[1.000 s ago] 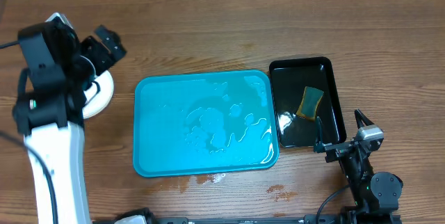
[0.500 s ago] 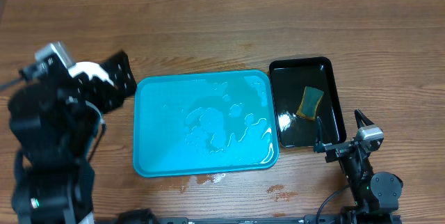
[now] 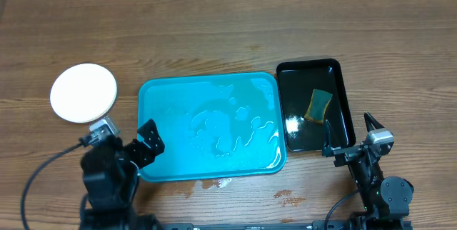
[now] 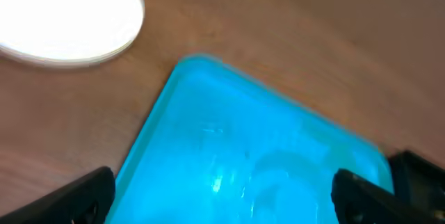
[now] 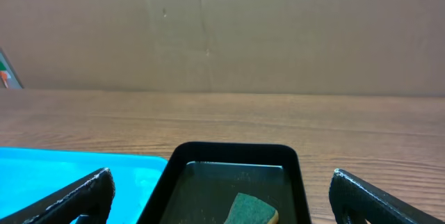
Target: Clean dirty plates on tray and stack at the side
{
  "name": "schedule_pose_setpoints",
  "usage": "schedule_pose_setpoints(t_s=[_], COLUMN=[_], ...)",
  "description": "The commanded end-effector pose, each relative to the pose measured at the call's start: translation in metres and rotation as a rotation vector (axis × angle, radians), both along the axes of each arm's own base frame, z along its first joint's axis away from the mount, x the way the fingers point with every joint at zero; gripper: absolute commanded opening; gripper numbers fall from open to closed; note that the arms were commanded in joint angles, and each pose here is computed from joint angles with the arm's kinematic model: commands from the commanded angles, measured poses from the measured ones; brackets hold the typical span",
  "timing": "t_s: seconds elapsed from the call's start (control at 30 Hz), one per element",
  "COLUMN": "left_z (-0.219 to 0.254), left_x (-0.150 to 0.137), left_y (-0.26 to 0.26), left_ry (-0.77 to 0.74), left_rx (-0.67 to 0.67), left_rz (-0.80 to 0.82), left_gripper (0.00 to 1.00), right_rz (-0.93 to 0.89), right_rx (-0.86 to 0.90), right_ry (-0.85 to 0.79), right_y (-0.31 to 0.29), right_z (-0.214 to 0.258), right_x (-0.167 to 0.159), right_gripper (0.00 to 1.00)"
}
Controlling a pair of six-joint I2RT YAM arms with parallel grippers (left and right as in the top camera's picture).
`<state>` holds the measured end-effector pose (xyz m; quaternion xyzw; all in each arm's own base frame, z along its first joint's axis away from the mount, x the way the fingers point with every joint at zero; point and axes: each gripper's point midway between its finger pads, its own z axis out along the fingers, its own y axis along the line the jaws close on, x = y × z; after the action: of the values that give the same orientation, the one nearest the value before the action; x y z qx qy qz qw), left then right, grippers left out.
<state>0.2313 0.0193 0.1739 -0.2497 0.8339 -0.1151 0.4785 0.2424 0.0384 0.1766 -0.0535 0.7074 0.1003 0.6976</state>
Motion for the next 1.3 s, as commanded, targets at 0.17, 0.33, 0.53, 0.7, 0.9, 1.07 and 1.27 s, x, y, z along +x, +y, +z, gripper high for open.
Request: schedule_pose_setpoints(t_s=[0.17,0.33,0.53,0.7,0.9,1.07,1.27], left_z=[0.083,0.13,0.11,0.072,0.009,-0.013,-0.018], left_x=[0.014,-0.009,-0.01,0.003,0.011,0.012,0.013], left_y=[-0.004,0.003,0.008,0.013,0.026,0.021,0.013], left_ry=[-0.646,-0.941,-0.945,-0.827,-0.554,-0.442,-0.401], left_rx=[0.087,0.135,0.138,0.132,0.188,0.369,0.577], left_rz=[-0.032,0.025,0.057,0.074,0.122,0.027,-0.1], left_gripper=[1.0,1.0,1.0,1.0,1.0,1.0,1.0], right_rz=[-0.001,-0.001,-0.001,-0.001,-0.001,-0.001,-0.001], right_rx=[-0.004,-0.004,-0.004,-0.004,-0.004,-0.004,-0.004], right_ry=[-0.005,-0.005,-0.005,-0.005,-0.005,-0.005,-0.005], right_y=[0.0,0.0,0.0,0.0,0.0,0.0,0.0], right_z=[-0.002,-0.002,-0.002,-0.002,-0.002,-0.002,-0.002], right_x=[0.0,0.0,0.0,0.0,0.0,0.0,0.0], right_gripper=[1.0,1.0,1.0,1.0,1.0,1.0,1.0])
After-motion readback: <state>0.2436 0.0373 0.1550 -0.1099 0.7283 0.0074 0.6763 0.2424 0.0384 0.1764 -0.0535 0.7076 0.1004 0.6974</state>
